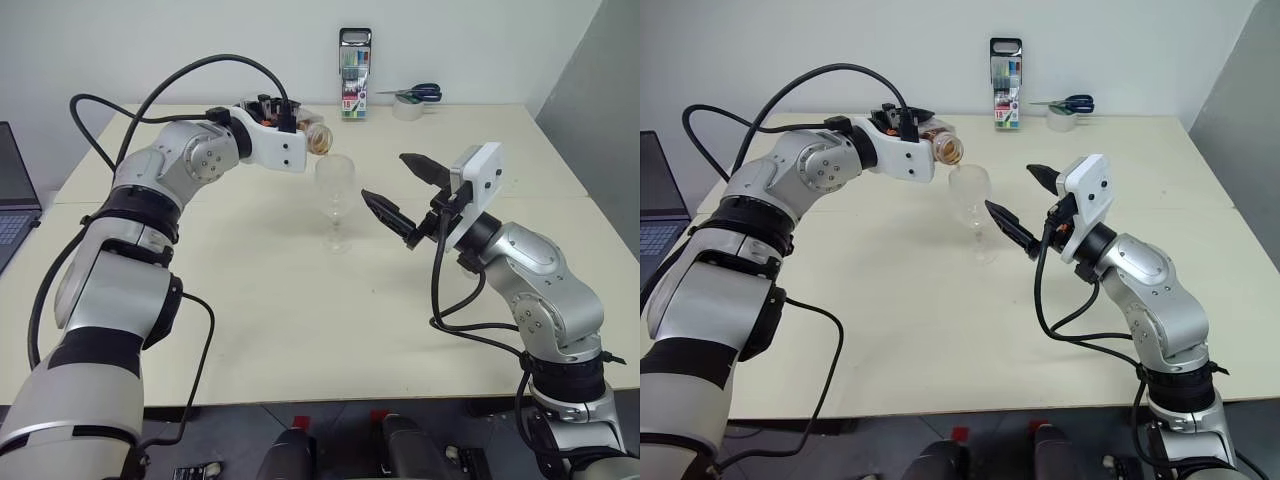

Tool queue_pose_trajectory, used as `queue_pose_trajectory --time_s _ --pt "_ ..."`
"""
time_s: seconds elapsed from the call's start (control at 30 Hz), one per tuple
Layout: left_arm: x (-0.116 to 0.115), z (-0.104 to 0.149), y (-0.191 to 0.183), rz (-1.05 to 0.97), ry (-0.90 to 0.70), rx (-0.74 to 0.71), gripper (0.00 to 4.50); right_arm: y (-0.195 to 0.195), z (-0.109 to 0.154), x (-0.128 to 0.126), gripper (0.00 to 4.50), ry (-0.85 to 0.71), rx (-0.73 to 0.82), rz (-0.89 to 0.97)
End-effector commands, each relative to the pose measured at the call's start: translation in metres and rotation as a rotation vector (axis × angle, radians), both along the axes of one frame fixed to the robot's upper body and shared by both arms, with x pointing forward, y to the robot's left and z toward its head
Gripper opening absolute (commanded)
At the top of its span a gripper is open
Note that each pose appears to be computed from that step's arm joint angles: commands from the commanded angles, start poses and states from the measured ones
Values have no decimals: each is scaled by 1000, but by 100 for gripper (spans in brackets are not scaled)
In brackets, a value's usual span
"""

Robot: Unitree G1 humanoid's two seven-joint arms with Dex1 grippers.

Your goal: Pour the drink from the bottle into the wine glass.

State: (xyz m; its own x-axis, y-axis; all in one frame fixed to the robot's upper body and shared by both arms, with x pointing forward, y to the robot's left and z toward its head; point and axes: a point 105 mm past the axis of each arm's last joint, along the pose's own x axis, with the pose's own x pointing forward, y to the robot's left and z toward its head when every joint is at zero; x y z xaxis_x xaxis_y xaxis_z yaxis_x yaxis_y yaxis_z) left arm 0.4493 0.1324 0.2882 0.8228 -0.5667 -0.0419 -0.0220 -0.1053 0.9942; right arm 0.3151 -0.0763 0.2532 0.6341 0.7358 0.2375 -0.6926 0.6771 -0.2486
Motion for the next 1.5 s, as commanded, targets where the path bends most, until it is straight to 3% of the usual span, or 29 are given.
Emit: queue_pose_trajectory --time_s 0.03,1.5 --pt "-4 30 0 -6 -90 2 166 1 12 -6 450 -57 16 10" --pt "-1 38 1 17 -128 73 166 -3 6 -15 450 -68 54 -3"
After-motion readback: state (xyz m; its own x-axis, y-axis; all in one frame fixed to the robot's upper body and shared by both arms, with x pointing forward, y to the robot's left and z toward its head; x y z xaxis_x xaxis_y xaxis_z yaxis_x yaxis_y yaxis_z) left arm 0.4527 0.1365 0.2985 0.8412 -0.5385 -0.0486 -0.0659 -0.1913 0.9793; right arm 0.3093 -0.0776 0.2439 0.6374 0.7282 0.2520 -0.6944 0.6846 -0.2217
